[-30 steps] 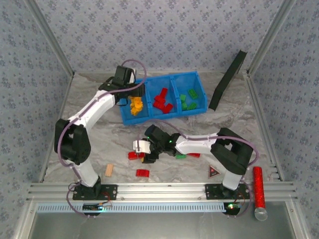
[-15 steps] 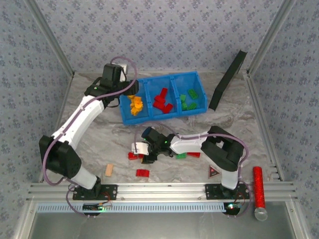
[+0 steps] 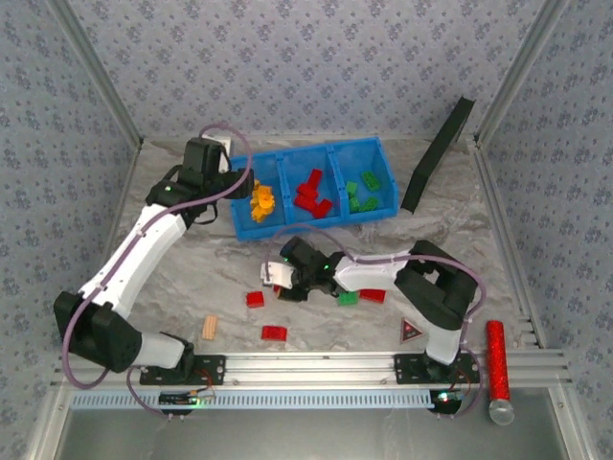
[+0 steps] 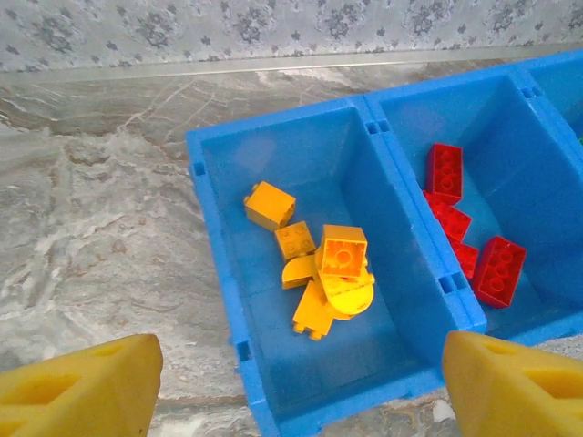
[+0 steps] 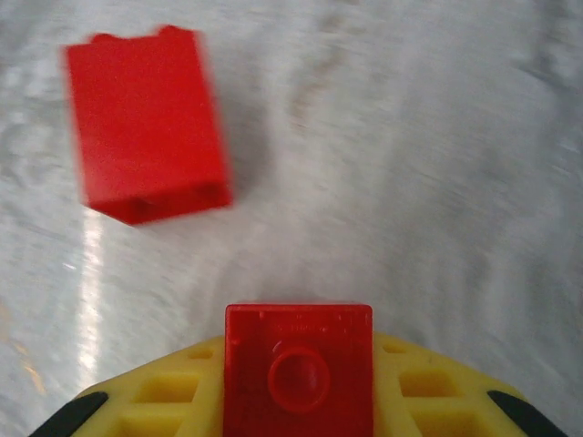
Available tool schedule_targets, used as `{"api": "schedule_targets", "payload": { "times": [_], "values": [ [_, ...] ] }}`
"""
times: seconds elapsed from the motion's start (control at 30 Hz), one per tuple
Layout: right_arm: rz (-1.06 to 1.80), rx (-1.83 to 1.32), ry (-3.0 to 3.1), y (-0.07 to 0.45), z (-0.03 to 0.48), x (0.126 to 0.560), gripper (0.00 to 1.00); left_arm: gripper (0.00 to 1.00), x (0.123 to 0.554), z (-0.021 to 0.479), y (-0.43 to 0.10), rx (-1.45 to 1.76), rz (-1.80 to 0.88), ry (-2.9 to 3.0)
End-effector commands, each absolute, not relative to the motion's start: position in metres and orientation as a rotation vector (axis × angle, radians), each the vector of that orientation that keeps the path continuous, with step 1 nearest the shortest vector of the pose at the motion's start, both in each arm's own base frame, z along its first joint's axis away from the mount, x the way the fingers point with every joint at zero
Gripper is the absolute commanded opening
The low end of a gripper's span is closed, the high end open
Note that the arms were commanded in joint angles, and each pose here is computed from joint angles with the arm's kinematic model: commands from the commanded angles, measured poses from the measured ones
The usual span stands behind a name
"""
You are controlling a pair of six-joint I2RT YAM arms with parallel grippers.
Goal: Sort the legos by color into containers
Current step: Pick up the lego from the bottom-center of the table, then place the lego in the container.
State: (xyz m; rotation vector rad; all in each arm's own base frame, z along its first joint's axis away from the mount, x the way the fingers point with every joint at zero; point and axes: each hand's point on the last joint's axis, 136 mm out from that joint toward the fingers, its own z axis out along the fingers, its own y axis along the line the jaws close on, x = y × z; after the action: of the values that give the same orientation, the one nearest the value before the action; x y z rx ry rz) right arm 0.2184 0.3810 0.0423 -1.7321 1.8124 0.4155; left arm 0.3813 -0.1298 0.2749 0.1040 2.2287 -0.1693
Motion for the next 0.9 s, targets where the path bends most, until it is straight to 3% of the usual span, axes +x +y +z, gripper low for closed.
{"api": "schedule_targets", "payload": {
  "times": [0.0,0.37,0.87],
  "values": [
    [0.354,-1.557,1.858,0.357,0.08,0.251,0.2,0.81,0.371,0.274,-0.113,0.098,-0.094,2.235],
    [0.11,-1.169,1.897,0.293,0.147,0.369,0.2,0.81,0.339,0.264,-0.099,0.053,-0.096,2.275],
    [0.017,-1.011,1.962,0.314,0.138,0.47,0.22,0.81,0.286,0.216,-0.094,-0.048,-0.166,2.439]
  ]
}}
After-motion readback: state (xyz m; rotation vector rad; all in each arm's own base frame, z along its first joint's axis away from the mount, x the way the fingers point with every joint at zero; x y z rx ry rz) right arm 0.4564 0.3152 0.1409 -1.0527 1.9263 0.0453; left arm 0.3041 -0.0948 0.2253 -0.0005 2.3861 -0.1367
